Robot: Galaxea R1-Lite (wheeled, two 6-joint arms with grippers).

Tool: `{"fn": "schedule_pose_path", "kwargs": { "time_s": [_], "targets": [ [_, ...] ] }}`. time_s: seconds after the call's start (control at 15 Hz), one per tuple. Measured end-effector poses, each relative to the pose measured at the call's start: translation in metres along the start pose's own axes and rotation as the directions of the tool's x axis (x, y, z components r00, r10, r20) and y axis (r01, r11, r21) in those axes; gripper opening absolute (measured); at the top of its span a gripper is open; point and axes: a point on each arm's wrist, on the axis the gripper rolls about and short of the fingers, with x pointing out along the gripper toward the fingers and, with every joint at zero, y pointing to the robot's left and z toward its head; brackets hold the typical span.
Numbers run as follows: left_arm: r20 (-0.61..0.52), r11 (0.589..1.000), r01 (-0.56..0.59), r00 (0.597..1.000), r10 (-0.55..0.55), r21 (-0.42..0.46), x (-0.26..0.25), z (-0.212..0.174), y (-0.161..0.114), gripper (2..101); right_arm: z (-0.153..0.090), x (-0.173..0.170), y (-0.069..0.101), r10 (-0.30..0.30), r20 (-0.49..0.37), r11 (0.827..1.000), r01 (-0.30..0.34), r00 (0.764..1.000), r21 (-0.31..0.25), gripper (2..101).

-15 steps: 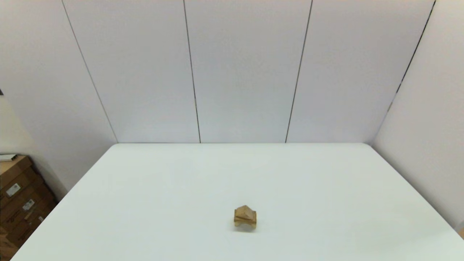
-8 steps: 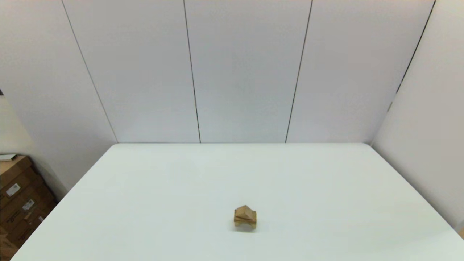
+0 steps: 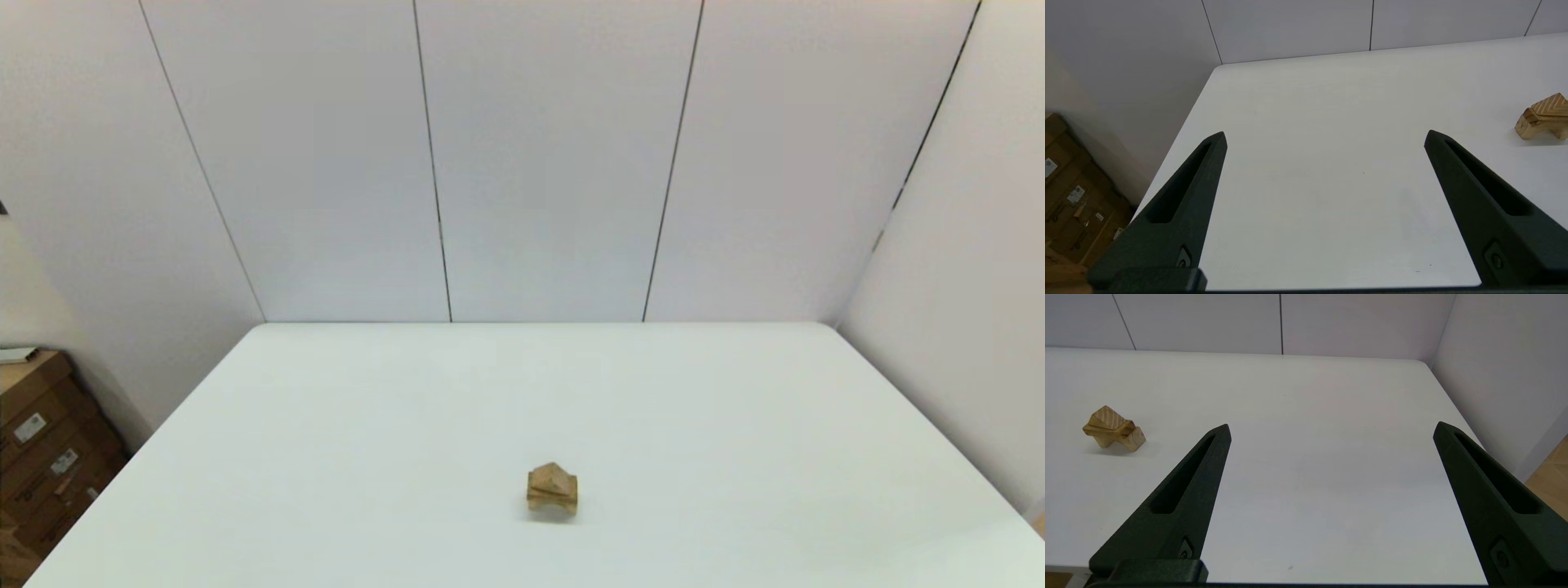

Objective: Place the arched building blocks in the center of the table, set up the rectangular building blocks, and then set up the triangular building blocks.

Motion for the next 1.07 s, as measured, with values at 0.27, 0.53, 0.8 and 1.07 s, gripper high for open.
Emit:
{"fn": "schedule_pose_path", "kwargs": {
  "time_s": [0.27, 0.53, 0.8, 1.07],
  "targets": [
    [0.015, 0.999, -0.016, 1.000, 0.016, -0.046, 0.0001, 0.0014, 0.0004, 97.8, 0.0000, 0.0000, 0.0000, 0.000, 0.000, 1.000, 0.000, 1.000, 0.000, 98.0],
    [0.014, 0.999, -0.016, 1.000, 0.016, -0.046, 0.0001, 0.0012, 0.0004, 97.8, 0.0000, 0.0000, 0.0000, 0.000, 0.000, 1.000, 0.000, 1.000, 0.000, 98.0],
    [0.014, 0.999, -0.016, 1.000, 0.016, -0.046, 0.0001, 0.0012, 0.0004, 97.8, 0.0000, 0.0000, 0.0000, 0.000, 0.000, 1.000, 0.000, 1.000, 0.000, 98.0],
    [0.014, 0.999, -0.016, 1.000, 0.016, -0.046, 0.0001, 0.0012, 0.0004, 97.8, 0.0000, 0.0000, 0.0000, 0.000, 0.000, 1.000, 0.000, 1.000, 0.000, 98.0]
  ]
}}
